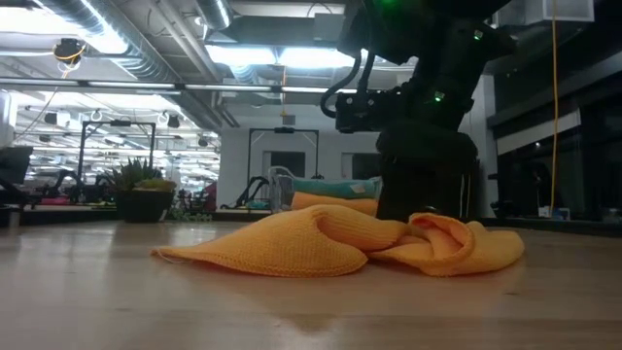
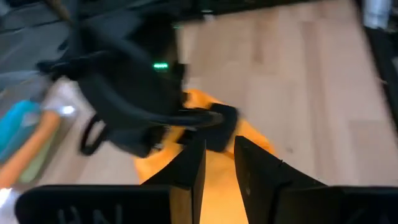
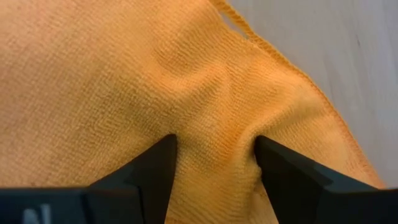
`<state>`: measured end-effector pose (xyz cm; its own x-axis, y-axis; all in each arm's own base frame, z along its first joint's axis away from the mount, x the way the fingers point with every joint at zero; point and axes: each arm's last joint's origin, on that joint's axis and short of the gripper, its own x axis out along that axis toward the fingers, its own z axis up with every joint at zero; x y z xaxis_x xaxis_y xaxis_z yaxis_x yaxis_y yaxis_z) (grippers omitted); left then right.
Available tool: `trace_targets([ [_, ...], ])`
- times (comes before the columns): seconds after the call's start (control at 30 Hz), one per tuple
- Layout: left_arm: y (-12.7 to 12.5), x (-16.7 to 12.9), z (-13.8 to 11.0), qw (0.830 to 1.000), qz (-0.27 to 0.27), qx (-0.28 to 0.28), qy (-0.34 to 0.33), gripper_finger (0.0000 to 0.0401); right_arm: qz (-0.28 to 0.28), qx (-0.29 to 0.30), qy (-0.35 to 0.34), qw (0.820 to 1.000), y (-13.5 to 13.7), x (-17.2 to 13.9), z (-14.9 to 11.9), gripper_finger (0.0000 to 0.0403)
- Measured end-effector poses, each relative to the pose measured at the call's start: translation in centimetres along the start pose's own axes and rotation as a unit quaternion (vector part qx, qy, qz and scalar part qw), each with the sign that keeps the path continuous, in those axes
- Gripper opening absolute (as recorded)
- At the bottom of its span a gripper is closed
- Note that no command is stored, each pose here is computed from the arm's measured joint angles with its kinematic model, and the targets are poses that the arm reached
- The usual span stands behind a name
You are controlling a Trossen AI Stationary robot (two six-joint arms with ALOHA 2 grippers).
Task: Fold microfiber towels
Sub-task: Fold the orange microfiber cloth
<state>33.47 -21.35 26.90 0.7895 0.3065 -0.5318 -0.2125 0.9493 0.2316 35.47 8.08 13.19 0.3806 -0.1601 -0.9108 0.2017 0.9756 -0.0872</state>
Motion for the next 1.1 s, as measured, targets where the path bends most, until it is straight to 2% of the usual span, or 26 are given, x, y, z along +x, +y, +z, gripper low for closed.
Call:
trace_targets([
  [0.17, 1.8, 1.5, 0.0, 0.997, 0.036, -0.062, 0.027, 0.0078, 0.006, 0.021, 0.003, 1.0, -0.1, 0.0, 0.1, 0.0221],
  [0.3, 2.6, 2.1, -0.6, 0.994, 0.027, -0.072, 0.075, 0.0078, 0.006, 0.045, 0.001, 0.999, -0.1, 0.0, 0.1, 0.0221],
  [0.5, 2.5, 1.6, -1.6, 0.991, 0.062, -0.076, 0.093, 0.0078, 0.013, 0.077, -0.026, 0.997, 0.1, 0.0, 0.6, 0.0221],
  [0.67, 2.0, 1.3, -1.7, 0.991, 0.034, -0.08, 0.104, 0.0078, 0.019, 0.079, -0.041, 0.996, 0.2, 0.0, 0.9, 0.0221],
  [0.8, 1.7, 1.3, -1.5, 0.988, -0.001, -0.109, 0.113, 0.0078, 0.019, 0.072, -0.041, 0.996, 0.2, 0.0, 0.9, 0.0221],
  [0.93, 1.5, 1.3, -1.3, 0.986, -0.006, -0.128, 0.104, 0.0078, 0.02, 0.109, -0.04, 0.993, 0.2, 0.0, 0.9, 0.0221],
  [1.1, 1.8, 1.6, -1.2, 0.987, -0.004, -0.125, 0.103, 0.0078, 0.02, 0.108, -0.04, 0.993, 0.2, 0.0, 0.9, 0.0221],
])
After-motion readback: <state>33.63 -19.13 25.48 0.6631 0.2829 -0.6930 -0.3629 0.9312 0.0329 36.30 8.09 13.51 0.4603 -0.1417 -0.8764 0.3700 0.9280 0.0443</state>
